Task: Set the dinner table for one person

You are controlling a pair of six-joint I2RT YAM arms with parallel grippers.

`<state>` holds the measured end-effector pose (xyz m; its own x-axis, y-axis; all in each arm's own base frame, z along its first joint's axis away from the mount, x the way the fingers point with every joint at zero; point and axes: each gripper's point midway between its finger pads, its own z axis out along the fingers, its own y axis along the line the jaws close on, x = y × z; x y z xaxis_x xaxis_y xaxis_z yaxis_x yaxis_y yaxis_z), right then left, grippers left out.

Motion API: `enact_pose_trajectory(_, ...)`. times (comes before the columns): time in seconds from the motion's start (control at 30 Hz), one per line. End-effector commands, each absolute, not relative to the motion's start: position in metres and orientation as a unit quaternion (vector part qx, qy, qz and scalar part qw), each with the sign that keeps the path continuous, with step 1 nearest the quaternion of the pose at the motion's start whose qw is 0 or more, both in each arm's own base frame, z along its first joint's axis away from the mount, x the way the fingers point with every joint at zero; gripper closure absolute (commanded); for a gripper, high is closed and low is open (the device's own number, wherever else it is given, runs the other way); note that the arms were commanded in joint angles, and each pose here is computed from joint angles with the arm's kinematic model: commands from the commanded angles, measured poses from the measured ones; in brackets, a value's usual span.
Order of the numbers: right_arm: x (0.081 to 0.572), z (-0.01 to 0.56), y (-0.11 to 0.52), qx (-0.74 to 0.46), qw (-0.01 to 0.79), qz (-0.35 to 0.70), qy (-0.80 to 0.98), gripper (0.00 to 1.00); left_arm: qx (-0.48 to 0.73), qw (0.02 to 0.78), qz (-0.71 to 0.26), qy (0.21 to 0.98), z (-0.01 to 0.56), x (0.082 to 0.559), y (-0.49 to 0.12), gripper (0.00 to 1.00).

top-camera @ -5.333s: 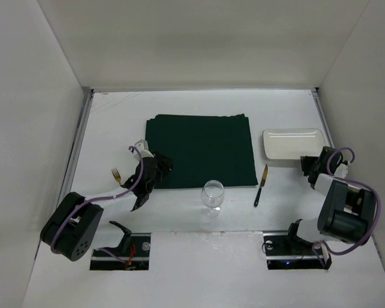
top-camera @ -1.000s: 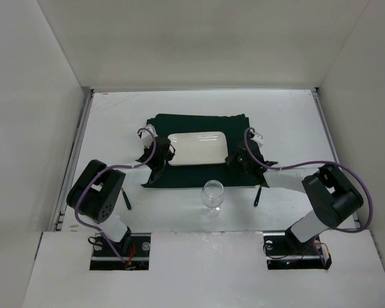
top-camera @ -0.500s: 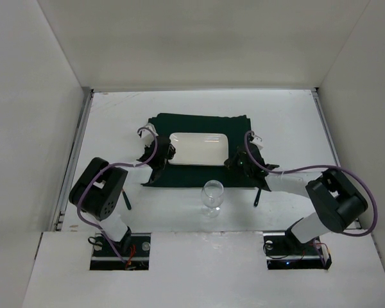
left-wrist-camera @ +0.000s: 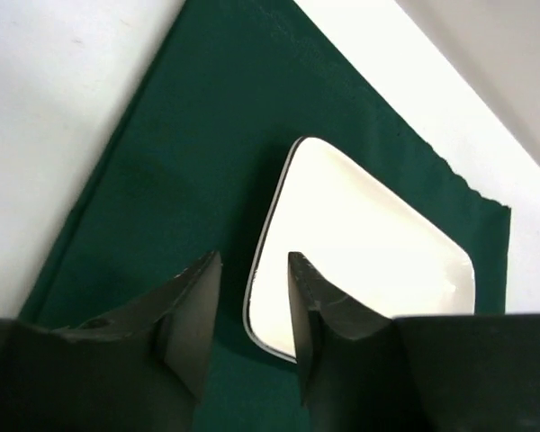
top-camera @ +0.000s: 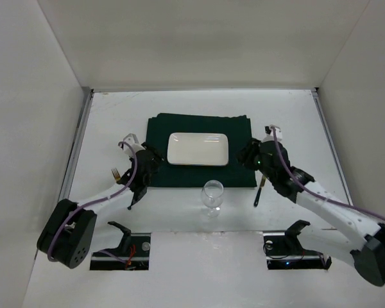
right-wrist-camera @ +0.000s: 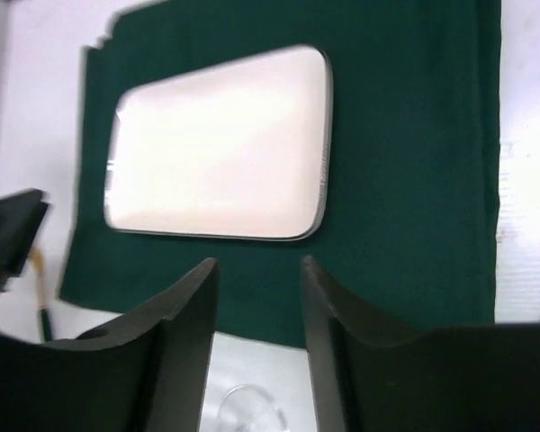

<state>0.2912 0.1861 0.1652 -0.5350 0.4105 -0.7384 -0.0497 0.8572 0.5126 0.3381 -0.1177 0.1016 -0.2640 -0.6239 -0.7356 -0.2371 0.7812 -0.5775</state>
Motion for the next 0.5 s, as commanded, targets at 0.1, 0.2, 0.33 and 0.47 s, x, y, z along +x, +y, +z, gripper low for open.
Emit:
enact_pose_trajectory(0.1, 0.233, 0.253, 0.179, -0.006, 0.502, 0.238, 0.832, 0.80, -0.315, 0.500, -0.117, 0.798, 0.053, 0.311, -0.077, 0.75)
enact_pose_trajectory(0.2, 0.208, 0.264, 0.187, -0.052, 0.478, 0.240, 0.843, 0.82, -0.327, 0.481, -0.114, 0.805, 0.037, 0.304, -0.072, 0.76)
enact_pose_trajectory(0.33, 0.180, 0.262, 0.212, -0.129, 0.437, 0.235, 0.859, 0.60, -0.330, 0.459, -0.111, 0.817, 0.021, 0.299, -0.075, 0.76)
enact_pose_trajectory(0.47, 0.165, 0.258, 0.236, -0.192, 0.412, 0.216, 0.864, 0.47, -0.337, 0.446, -0.110, 0.822, 0.012, 0.294, -0.074, 0.77)
